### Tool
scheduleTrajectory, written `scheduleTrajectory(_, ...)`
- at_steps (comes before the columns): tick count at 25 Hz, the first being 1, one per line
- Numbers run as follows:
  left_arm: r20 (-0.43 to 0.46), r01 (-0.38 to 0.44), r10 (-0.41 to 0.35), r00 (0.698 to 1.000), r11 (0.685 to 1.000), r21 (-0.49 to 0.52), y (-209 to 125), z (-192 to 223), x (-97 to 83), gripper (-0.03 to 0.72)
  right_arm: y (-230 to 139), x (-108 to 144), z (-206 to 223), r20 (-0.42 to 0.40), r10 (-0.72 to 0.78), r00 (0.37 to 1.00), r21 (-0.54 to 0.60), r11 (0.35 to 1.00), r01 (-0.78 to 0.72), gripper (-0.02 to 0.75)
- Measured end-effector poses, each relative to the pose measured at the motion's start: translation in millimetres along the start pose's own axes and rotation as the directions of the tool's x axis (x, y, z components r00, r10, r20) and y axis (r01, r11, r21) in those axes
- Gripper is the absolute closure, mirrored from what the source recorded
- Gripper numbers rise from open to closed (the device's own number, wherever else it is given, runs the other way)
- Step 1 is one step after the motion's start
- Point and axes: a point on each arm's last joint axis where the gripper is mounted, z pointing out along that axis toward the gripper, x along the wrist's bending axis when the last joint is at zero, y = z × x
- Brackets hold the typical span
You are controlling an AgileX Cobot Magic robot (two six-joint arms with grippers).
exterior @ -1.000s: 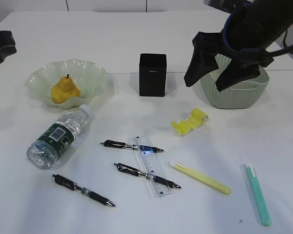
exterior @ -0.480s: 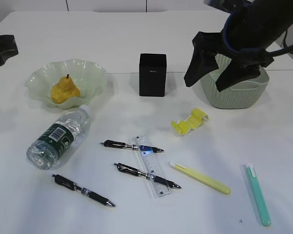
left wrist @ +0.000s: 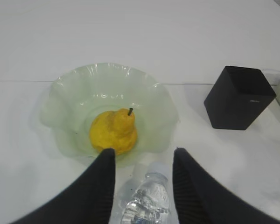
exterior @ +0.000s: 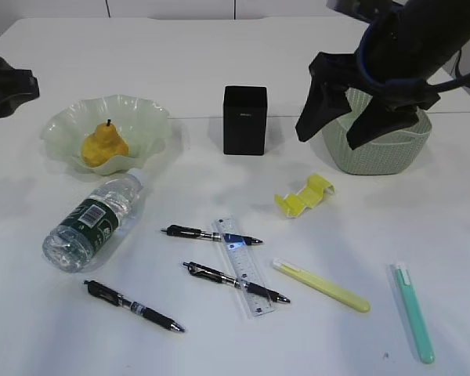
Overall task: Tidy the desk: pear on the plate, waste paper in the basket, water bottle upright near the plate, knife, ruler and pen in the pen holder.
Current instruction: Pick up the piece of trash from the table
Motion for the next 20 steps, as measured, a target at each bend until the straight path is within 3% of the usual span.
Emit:
scheduleTrajectory(8,0.059,-0.063,0.059,0.996,0.996,0.07,-6.6,-0.4,-5.0,0.399,-0.8,0.1,0.0,-0.001,0.0,1.0,0.009,1.0,0.0,0.145)
scheduleTrajectory(20,0.063,-0.096,0.091,0.994,0.993,0.072,-7.0,-0.4,-5.0,0.4,-1.2,-1.6,0.9,0.014,0.01,1.0,0.016,1.0,-0.011,0.145)
